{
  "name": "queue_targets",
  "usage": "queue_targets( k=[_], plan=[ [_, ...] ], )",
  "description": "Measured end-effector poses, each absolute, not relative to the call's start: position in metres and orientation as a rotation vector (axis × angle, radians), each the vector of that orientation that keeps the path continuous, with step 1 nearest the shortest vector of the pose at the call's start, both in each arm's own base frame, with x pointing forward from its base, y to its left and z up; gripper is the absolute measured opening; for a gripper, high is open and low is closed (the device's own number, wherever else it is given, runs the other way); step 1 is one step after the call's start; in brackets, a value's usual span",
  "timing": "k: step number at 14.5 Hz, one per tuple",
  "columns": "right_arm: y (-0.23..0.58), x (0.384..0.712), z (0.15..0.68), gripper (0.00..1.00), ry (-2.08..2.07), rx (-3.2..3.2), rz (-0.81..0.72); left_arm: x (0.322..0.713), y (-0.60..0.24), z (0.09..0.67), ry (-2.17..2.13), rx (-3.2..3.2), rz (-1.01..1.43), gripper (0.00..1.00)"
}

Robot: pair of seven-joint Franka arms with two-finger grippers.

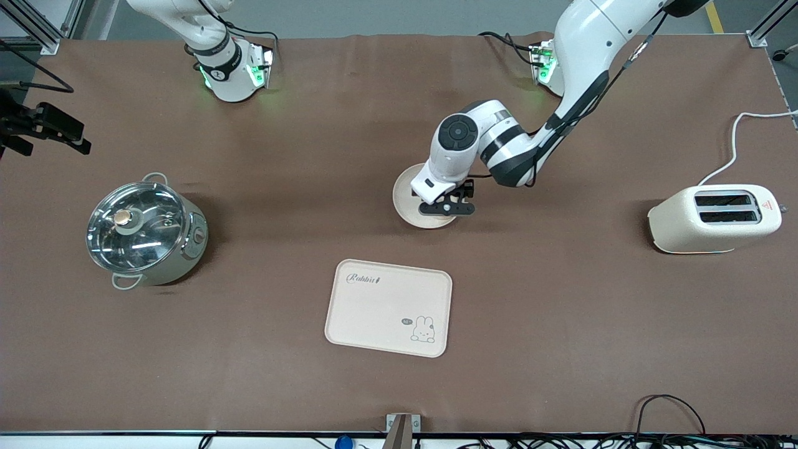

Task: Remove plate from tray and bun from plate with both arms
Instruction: 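Lower the left gripper into the plate and grasp the white bun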

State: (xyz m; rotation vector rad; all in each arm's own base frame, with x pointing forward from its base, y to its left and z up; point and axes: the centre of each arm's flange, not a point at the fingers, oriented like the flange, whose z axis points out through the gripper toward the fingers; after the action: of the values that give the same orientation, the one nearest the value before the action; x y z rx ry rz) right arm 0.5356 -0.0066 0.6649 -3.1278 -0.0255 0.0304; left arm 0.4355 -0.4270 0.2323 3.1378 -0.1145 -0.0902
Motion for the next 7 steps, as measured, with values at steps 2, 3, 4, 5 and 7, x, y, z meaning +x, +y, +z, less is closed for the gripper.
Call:
queue_targets(
  k=[2, 3, 4, 5, 7],
  plan=[
    [-0.005, 0.536, 0.666, 1.0, -0.029, -3.129, 0.019, 0.427, -0.424, 0.215, -0.147, 3.18, -0.043, 1.0],
    [-0.006, 0.537, 0.666, 1.0, -0.027, -3.131, 0.014, 0.425, -0.423, 0.208, -0.149, 3.193, -0.023, 1.0],
    [-0.008, 0.537, 0.666, 1.0, -0.024, -3.133, 0.014, 0.424, -0.423, 0.203, -0.153, 3.198, -0.017, 1.0],
    [-0.01, 0.537, 0.666, 1.0, -0.018, -3.134, 0.012, 0.423, -0.423, 0.199, -0.155, 3.199, -0.018, 1.0],
    [-0.015, 0.538, 0.667, 1.0, -0.002, -3.135, -0.013, 0.422, -0.423, 0.196, -0.168, 3.2, -0.017, 1.0]
  ],
)
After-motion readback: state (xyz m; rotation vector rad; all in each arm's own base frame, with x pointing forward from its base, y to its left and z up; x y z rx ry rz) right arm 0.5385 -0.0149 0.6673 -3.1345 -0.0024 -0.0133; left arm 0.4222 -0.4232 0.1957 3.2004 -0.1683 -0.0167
